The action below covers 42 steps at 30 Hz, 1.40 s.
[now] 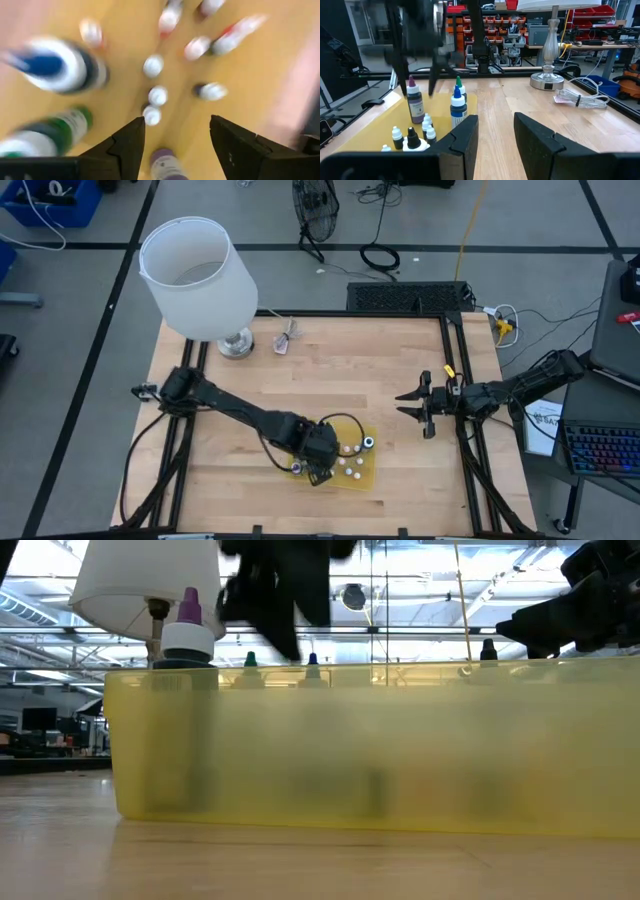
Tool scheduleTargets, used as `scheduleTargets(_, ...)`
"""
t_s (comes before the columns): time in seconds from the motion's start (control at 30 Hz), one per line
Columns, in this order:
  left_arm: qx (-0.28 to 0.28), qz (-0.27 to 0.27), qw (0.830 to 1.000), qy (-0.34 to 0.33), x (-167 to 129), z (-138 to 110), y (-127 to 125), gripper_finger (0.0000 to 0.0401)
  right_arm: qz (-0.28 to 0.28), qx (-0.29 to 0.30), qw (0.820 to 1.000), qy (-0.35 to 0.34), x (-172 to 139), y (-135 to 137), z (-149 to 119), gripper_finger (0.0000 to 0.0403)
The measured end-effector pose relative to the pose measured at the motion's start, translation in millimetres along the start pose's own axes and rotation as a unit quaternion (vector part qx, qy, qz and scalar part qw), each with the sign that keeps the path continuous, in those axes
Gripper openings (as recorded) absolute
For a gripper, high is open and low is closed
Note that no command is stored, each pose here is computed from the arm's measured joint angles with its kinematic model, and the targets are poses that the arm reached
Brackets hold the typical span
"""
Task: Pick & Place food coloring
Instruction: Return to Home Position
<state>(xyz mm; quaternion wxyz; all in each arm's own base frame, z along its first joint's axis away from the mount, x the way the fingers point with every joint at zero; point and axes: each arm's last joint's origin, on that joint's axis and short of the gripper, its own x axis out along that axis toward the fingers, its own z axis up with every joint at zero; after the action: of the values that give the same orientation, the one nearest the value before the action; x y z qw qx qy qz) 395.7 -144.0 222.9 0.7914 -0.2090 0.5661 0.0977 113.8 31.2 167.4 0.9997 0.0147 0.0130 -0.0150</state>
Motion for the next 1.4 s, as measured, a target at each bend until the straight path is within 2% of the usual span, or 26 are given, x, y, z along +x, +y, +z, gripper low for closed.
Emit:
scheduleTargets(0.1,0.038,-0.013,0.998,-0.058,-39.2,0.5,-4.5,0.0224,0.000,0.000,1.000,0.000,0.0,0.0,0.0,0.0114)
scheduleTargets(0.17,0.085,0.008,0.988,-0.131,-75.1,-6.1,-9.2,0.0225,0.000,0.000,1.000,0.000,0.0,0.0,0.0,0.0114)
scheduleTargets(0.2,0.117,0.020,0.977,-0.178,-99.0,-12.7,-12.3,0.0225,0.000,0.000,1.000,0.000,0.0,0.0,0.1,0.0114)
scheduleTargets(0.27,0.199,0.057,0.943,-0.259,-148.8,-33.2,-14.4,0.0225,0.000,0.000,1.000,0.000,0.0,0.0,0.0,0.0114)
scheduleTargets(0.33,0.283,0.068,0.913,-0.285,-193.3,-61.4,-8.4,0.0225,0.000,0.000,1.000,0.000,0.0,0.0,0.1,0.0114)
scheduleTargets(0.43,0.313,0.048,0.900,-0.300,-229.8,-105.1,8.6,0.0225,0.000,0.000,1.000,0.000,0.0,0.0,0.0,0.0114)
scheduleTargets(0.5,0.316,0.069,0.883,-0.341,-237.3,-128.5,21.1,0.0225,0.000,0.000,1.000,0.000,0.0,0.0,0.0,0.0114)
scheduleTargets(0.57,0.291,0.105,0.861,-0.403,-230.4,-144.5,32.9,0.0225,0.000,0.000,1.000,0.000,0.0,0.0,0.0,0.0114)
scheduleTargets(0.63,0.253,0.132,0.845,-0.453,-208.9,-156.9,46.4,0.0225,0.000,0.000,1.000,0.000,0.0,0.0,-0.1,0.0114)
scheduleTargets(0.73,0.202,0.127,0.837,-0.492,-160.8,-165.4,68.6,0.0225,0.000,0.000,1.000,0.000,0.0,0.0,0.0,0.0114)
scheduleTargets(0.8,0.180,0.084,0.838,-0.509,-132.8,-166.0,84.7,0.0225,0.000,0.000,1.000,0.000,0.0,0.0,-0.1,0.0114)
scheduleTargets(0.87,0.182,0.016,0.825,-0.534,-109.7,-165.6,100.0,0.0225,0.000,0.000,1.000,0.000,0.0,0.0,0.0,0.0114)
scheduleTargets(0.9,0.191,-0.018,0.812,-0.552,-100.4,-165.4,108.3,0.0225,0.000,0.000,1.000,0.000,0.0,0.0,0.1,0.0114)
scheduleTargets(0.97,0.209,-0.083,0.770,-0.597,-89.3,-166.0,124.2,0.0225,0.000,0.000,1.000,0.000,0.0,0.0,0.0,0.0114)
scheduleTargets(1.03,0.213,-0.115,0.736,-0.632,-81.2,-169.9,142.5,0.0225,0.000,0.000,1.000,0.000,0.0,0.0,0.0,0.0114)
scheduleTargets(1.07,0.208,-0.119,0.727,-0.643,-77.6,-172.2,150.7,0.0225,0.000,0.000,1.000,0.000,0.0,0.0,-0.1,0.0114)
scheduleTargets(1.13,0.196,-0.110,0.723,-0.653,-70.7,-177.5,165.7,0.0225,0.000,0.000,1.000,0.000,0.0,0.0,0.0,0.0114)
scheduleTargets(1.27,0.187,-0.085,0.731,-0.651,-58.8,-187.2,189.3,0.0225,0.000,0.000,1.000,0.000,0.0,0.0,0.0,0.0114)
scheduleTargets(1.4,0.185,-0.059,0.754,-0.627,-51.2,-186.7,204.9,0.0225,0.000,0.000,1.000,0.000,0.0,0.0,0.0,0.0114)
